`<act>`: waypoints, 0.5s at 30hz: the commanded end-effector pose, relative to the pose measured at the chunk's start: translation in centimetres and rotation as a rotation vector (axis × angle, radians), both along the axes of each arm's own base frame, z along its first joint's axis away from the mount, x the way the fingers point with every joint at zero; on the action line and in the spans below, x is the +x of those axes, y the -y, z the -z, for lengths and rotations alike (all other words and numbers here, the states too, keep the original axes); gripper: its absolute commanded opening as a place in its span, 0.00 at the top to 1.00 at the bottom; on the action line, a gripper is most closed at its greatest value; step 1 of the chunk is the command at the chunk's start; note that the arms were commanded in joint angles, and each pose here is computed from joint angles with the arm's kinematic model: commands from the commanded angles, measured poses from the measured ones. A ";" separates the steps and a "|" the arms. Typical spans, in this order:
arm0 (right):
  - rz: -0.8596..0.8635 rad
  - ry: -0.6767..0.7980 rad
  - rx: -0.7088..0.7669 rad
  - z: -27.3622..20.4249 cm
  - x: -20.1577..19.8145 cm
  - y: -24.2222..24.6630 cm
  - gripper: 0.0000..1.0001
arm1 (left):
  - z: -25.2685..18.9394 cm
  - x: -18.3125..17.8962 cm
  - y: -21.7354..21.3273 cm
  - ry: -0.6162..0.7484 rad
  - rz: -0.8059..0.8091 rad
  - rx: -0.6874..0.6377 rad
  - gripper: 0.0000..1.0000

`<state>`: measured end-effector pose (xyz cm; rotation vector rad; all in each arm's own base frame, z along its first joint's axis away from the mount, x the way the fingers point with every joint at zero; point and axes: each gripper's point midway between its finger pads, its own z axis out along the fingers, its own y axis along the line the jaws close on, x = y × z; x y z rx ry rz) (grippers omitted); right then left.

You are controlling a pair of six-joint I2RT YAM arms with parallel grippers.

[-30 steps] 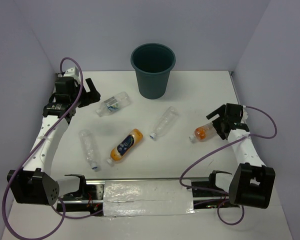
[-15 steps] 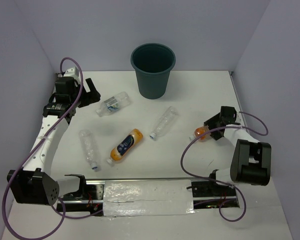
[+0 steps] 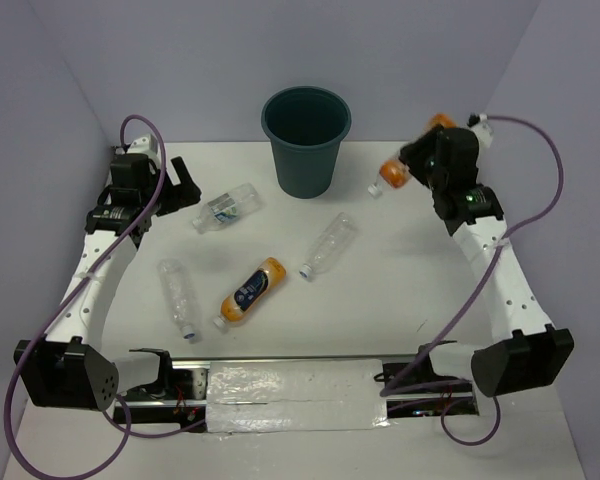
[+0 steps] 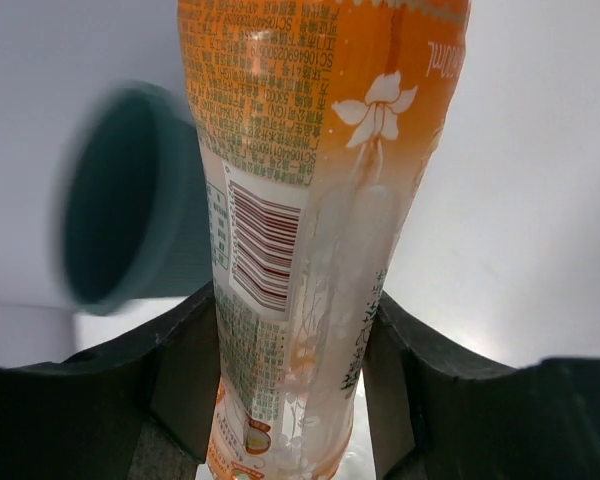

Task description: Put the plastic bottles in the bin

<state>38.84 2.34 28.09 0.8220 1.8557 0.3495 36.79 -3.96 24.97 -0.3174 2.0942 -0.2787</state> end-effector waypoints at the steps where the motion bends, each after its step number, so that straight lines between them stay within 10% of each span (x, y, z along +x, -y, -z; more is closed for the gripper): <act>1: -0.028 0.189 -0.097 -9.8 1.6 -3.3 0.53 | -2.6 0.1 -0.4 0.051 -0.019 0.009 0.00; 15: 0.026 0.450 -0.250 -21.3 13.6 -14.0 0.45 | -4.2 -2.4 0.2 0.008 0.034 0.011 0.01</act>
